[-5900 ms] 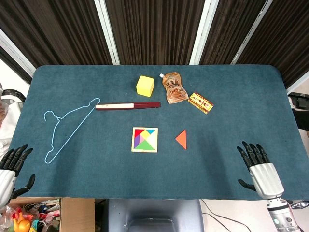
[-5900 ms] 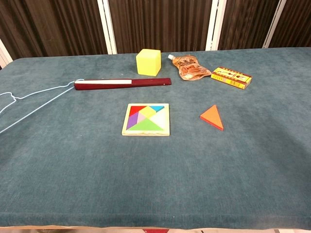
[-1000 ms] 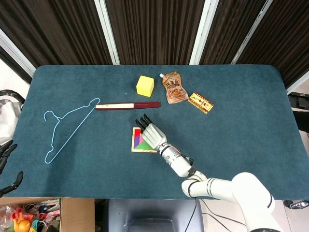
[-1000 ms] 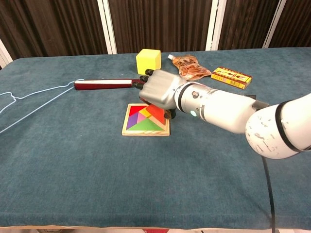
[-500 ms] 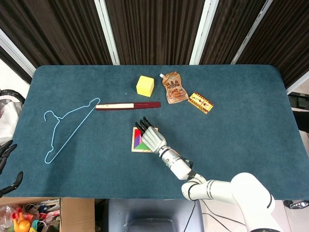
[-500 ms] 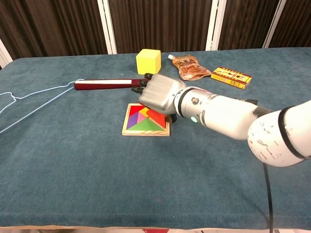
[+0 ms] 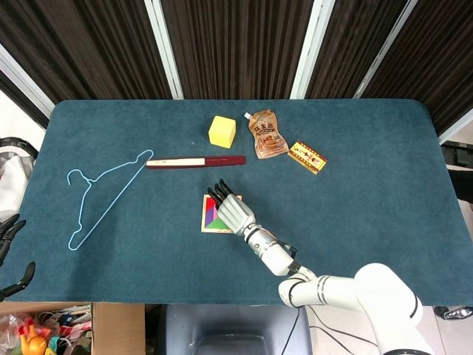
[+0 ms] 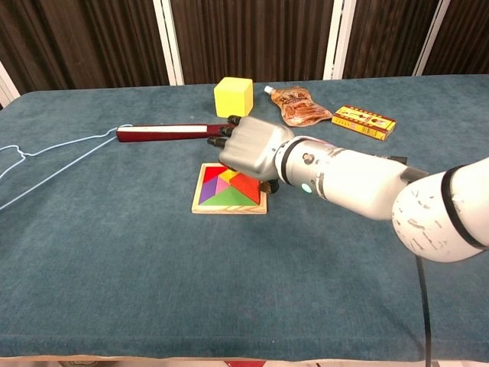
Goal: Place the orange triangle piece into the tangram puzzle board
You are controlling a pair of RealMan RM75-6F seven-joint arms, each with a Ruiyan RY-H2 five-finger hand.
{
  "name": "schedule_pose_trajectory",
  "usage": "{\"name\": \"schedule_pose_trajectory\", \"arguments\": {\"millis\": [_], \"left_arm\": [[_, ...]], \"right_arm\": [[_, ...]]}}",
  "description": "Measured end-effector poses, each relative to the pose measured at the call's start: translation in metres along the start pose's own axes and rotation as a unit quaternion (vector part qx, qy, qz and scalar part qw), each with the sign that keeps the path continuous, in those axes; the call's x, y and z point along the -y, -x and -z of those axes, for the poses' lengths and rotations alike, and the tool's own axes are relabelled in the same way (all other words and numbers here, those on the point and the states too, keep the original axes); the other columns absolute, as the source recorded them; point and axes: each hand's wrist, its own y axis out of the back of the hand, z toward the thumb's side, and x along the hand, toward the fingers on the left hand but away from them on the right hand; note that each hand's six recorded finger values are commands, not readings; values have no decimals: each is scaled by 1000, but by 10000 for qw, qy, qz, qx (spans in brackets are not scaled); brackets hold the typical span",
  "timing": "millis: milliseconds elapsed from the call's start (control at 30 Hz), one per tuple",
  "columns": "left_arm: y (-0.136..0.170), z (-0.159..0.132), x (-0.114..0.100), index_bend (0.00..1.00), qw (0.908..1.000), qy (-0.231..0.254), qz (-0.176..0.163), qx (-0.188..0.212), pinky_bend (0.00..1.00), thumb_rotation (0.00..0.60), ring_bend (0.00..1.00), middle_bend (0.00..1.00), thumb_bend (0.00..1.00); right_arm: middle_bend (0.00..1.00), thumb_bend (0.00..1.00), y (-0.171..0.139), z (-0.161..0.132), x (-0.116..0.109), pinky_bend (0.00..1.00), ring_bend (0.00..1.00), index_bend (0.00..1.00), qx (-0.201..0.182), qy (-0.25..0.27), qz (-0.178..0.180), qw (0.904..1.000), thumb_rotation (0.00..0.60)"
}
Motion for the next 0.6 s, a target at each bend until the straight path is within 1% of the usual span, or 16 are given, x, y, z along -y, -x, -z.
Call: {"name": "schedule_pose_trajectory", "arguments": {"millis": [267, 400, 533, 600], "left_arm": [[1, 0, 0, 0, 10000, 4, -13, -32, 17, 600, 0, 0, 474], [0, 1, 0, 0, 10000, -11, -11, -44, 17, 600, 0, 0, 474], [-1, 0, 0, 0, 10000, -14, -13, -24, 17, 600, 0, 0, 475], [-1, -1, 1, 0, 10000, -22, 5, -22, 17, 600, 0, 0, 475]], "right_arm": [[0, 441, -3, 4, -3, 0, 0, 415, 23, 112, 44, 9999, 600], [0, 445, -6, 16, -4, 0, 0, 407, 145, 269, 86, 9995, 600], [0, 504, -8, 33, 3, 0, 0, 408, 288, 313, -9, 9991, 600], [0, 532, -8, 36, 6, 0, 0, 413, 316, 334, -59, 9989, 600]]}}
